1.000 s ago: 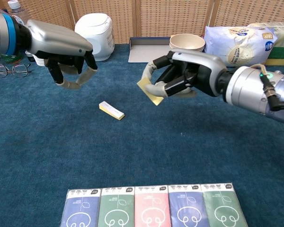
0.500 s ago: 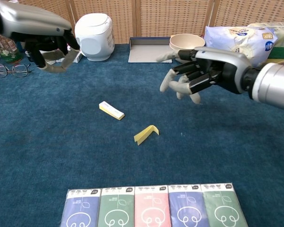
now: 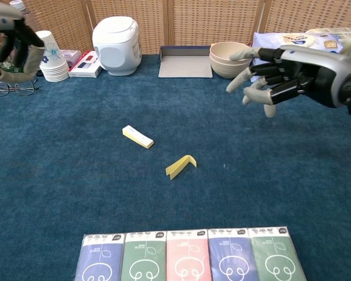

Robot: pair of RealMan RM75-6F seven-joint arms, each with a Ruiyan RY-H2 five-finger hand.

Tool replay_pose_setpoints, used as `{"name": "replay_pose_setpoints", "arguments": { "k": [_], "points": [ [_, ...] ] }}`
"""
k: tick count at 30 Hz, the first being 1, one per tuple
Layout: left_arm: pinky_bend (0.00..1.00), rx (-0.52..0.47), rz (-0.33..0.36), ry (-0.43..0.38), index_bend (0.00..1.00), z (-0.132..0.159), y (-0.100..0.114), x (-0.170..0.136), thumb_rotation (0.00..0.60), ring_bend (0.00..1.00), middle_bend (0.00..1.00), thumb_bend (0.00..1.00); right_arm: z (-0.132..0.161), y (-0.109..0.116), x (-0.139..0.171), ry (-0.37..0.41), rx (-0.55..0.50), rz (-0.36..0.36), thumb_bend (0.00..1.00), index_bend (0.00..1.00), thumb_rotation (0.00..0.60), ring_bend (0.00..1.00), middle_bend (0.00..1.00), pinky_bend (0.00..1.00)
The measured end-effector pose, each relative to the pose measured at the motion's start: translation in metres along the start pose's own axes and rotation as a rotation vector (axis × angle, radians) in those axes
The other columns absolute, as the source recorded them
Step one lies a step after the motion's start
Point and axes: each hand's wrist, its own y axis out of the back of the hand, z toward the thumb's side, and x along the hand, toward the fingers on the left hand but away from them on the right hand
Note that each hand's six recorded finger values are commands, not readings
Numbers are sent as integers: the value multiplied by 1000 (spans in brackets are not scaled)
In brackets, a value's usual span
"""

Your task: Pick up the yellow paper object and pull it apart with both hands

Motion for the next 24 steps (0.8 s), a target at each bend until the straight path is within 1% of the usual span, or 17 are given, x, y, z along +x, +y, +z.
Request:
{"name": "replay_pose_setpoints", "arguments": {
  "k": [3, 6, 10, 13, 19, 24],
  "points": [
    [523, -25, 24, 49, 292, -10, -4, -16, 600, 473, 493, 363, -5, 10, 7, -4, 16, -40, 480, 96, 600, 362, 311, 581],
    [519, -50, 47, 103, 284, -20, -10, -36, 600, 464, 486, 360, -11, 20, 16, -16, 61, -85, 481, 96, 600, 343, 293, 575],
    [514, -83, 60, 176, 275, -33, -22, -63, 600, 450, 474, 358, -24, 35, 35, -50, 112, -150, 480, 97, 600, 309, 279, 536],
    [494, -101, 70, 224, 268, -40, -29, -82, 600, 439, 462, 358, -32, 42, 50, -73, 151, -184, 480, 102, 600, 285, 275, 496],
    [472, -127, 112, 317, 236, -50, -41, -121, 600, 413, 430, 356, -48, 57, 80, -130, 222, -258, 480, 117, 600, 261, 275, 430],
    [435, -160, 158, 369, 204, -53, -47, -143, 600, 383, 399, 316, -55, 64, 99, -164, 270, -304, 480, 124, 600, 240, 275, 382]
  ]
}}
